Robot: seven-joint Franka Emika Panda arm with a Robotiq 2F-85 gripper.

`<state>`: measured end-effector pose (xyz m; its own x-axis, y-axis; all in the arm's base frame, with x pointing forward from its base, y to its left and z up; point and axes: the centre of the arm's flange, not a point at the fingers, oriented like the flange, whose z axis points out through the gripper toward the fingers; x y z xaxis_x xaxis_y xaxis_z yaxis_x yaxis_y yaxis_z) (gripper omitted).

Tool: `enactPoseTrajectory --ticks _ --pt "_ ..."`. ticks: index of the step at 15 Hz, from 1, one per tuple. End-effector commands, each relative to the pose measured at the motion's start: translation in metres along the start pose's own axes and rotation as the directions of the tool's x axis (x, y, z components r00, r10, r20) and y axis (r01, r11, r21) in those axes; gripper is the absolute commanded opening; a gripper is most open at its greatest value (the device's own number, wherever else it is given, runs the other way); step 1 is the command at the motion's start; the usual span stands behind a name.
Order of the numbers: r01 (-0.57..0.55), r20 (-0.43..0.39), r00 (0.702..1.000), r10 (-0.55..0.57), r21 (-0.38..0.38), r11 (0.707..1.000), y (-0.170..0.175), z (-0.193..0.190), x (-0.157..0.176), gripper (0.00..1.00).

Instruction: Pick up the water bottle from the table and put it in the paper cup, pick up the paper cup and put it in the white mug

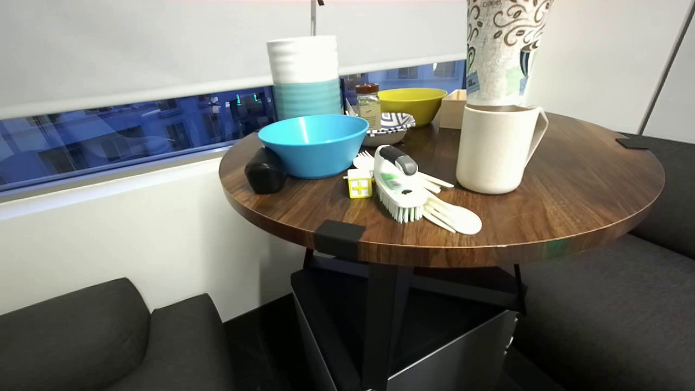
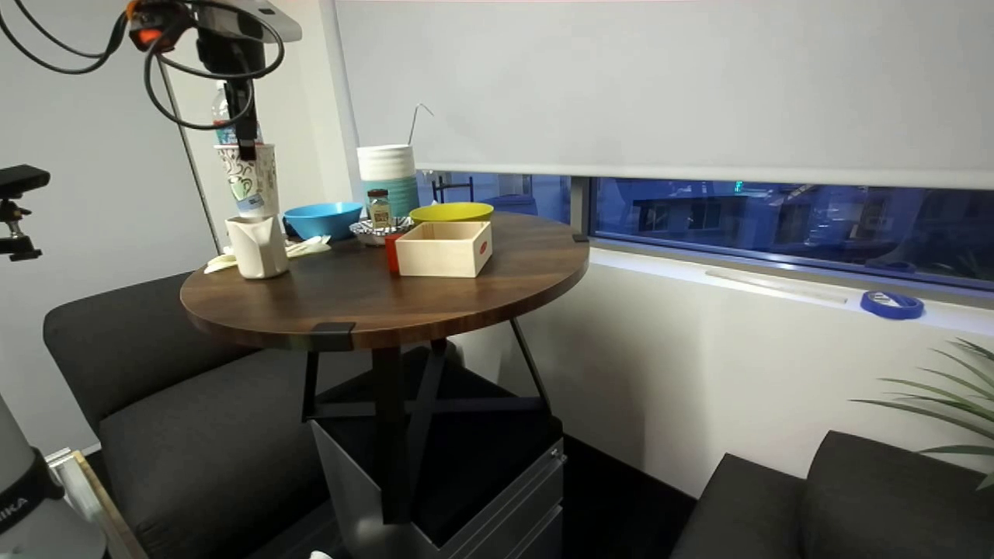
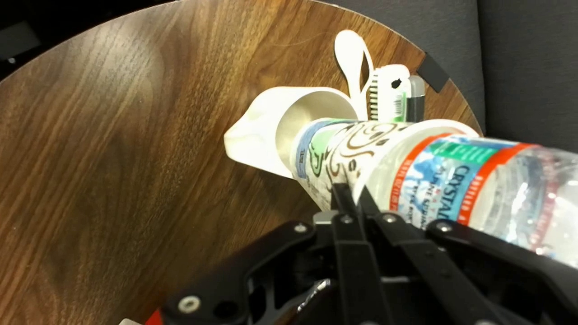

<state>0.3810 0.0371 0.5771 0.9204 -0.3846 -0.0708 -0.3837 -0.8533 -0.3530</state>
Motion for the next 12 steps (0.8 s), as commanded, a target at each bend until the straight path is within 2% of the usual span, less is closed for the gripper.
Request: enactPoseTrajectory --ticks 1,12 --pt "0.048 -0.03 0.998 -0.046 0.045 0.998 -0.0069 -0.016 -0.0117 0.01" --pt "0.071 0.013 0.997 -0.071 0.023 0.997 -0.0051 -0.0096 -0.0154 0.01"
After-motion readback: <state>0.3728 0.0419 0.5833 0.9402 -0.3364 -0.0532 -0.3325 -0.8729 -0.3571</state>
